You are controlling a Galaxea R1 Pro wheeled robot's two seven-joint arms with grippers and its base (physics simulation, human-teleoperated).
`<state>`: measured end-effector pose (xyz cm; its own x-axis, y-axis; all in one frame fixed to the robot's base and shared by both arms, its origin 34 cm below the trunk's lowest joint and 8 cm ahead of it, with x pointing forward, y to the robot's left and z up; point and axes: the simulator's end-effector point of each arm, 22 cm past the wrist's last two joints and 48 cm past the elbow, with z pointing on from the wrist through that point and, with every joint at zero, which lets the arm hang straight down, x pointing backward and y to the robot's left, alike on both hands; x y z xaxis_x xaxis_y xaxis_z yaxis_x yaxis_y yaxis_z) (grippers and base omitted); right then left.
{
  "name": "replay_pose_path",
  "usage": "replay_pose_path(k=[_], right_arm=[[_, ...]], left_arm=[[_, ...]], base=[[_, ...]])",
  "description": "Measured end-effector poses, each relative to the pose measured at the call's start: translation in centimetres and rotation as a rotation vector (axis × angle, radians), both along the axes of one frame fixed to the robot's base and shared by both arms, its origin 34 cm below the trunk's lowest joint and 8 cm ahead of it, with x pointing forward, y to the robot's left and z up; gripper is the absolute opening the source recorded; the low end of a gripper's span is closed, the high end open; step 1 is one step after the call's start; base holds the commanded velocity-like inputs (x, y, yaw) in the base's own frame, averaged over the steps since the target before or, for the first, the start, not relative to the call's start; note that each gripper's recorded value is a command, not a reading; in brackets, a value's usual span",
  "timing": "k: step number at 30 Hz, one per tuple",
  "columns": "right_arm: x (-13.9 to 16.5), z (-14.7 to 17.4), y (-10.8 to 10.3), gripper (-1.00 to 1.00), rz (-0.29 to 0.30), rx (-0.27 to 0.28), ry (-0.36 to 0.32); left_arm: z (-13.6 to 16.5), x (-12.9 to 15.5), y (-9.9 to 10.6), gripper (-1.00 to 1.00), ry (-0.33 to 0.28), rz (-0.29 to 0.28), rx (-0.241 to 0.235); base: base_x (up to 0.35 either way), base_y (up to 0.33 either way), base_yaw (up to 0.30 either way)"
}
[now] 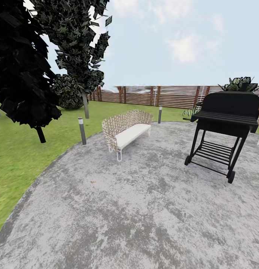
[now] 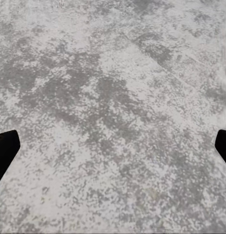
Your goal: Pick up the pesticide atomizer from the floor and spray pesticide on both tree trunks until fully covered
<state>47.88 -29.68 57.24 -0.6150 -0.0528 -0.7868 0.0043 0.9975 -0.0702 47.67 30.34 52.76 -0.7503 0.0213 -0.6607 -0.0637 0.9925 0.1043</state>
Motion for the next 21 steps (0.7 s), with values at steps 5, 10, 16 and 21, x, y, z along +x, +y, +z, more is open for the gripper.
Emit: replay_pose_path(k=[5,10,16,21], right_arm=[[1.7,1.2,-0.7,1.00,0.001,-0.008,-0.035],[1.2,0.6,-0.7,1.00,0.012,-0.011,-0.017],[0.4,-0.2,-0.7,1.00,0.012,-0.010,0.009],[0.4,-0.2,-0.4,1.00,-0.003,-0.001,0.008]], left_arm=[[0.2,0.3,0.0,1.00,-0.005,-0.002,-0.004],[-0.2,-0.5,0.1,1.00,0.006,0.000,-0.006],[-0.5,-0.8,-0.3,1.00,0.013,0.008,-0.012],[-0.4,-0.9,0.7,1.00,0.014,0.014,-0.001]], base=[[0.000,0.000,0.000],[0.000,0.000,0.000],[0.018,0.000,0.000],[0.260,0.010,-0.111]])
